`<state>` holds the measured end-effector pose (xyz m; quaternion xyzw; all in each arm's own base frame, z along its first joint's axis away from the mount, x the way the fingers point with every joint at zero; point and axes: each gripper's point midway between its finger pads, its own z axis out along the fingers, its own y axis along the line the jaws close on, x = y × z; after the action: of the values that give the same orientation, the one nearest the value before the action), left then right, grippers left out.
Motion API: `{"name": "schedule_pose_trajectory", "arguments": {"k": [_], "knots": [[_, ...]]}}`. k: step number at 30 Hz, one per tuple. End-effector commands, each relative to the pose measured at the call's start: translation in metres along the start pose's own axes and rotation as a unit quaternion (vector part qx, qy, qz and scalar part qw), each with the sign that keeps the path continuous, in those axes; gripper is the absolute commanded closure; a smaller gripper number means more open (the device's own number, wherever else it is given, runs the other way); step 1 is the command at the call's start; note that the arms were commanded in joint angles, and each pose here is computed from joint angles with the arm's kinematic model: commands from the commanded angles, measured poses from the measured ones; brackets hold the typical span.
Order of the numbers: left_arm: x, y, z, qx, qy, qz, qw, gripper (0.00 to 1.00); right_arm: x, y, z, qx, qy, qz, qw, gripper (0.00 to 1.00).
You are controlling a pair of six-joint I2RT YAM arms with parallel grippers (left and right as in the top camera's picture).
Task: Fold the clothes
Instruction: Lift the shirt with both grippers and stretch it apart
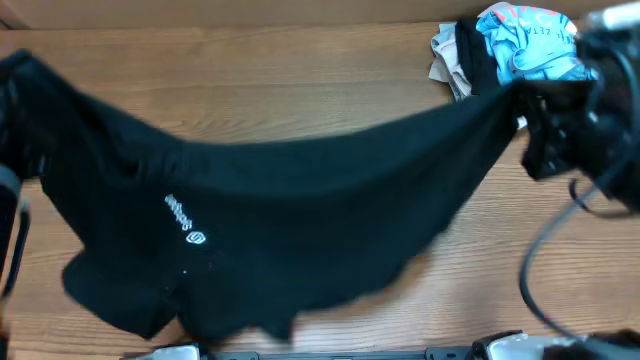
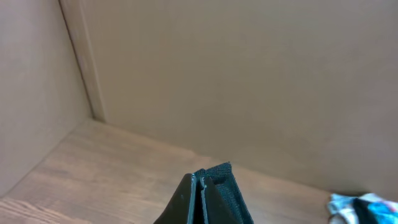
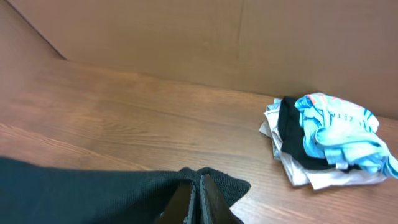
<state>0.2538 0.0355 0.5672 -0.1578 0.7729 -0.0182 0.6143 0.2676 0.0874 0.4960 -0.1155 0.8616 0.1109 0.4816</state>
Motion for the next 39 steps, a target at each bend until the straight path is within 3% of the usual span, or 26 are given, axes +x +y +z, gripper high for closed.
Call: {"name": "schedule_pose_trajectory", "arguments": {"k": [1,6,10,17,21,26,29,34,39], "knots": [[0.007,0.005,0.065,-0.034,0.035,0.038,0.998,0.96,-0.011,-0.009,0.042,0.015,0.014,-0.022,1.0,0.96],[0.013,0.007,0.137,-0.056,0.051,0.048,0.996,0.96,-0.039,-0.023,0.103,0.045,-0.003,-0.042,0.998,0.96],[-0.001,0.003,0.181,-0.059,0.013,0.05,0.997,0.96,-0.067,-0.04,0.141,0.089,-0.043,-0.056,0.994,0.96],[-0.055,-0.014,0.181,-0.029,-0.098,0.043,0.994,0.96,-0.118,-0.072,0.138,0.136,-0.144,-0.042,0.979,0.96],[-0.054,-0.014,0.181,-0.029,-0.095,0.056,0.993,0.96,-0.113,-0.08,0.148,0.114,-0.131,-0.039,0.984,0.96],[-0.007,-0.003,0.2,-0.049,-0.003,0.072,0.996,0.96,-0.062,-0.084,0.205,0.07,-0.024,-0.028,0.997,0.96],[0.044,0.008,0.218,-0.066,0.095,0.072,0.991,0.96,-0.009,-0.085,0.254,0.044,0.078,-0.013,0.996,0.96],[0.135,0.03,0.235,-0.108,0.263,0.06,0.957,0.96,0.062,-0.084,0.298,0.02,0.206,0.043,0.977,0.96],[0.182,0.04,0.232,-0.13,0.355,0.053,0.924,0.96,0.095,-0.082,0.294,0.026,0.273,0.077,0.959,0.96]]}}
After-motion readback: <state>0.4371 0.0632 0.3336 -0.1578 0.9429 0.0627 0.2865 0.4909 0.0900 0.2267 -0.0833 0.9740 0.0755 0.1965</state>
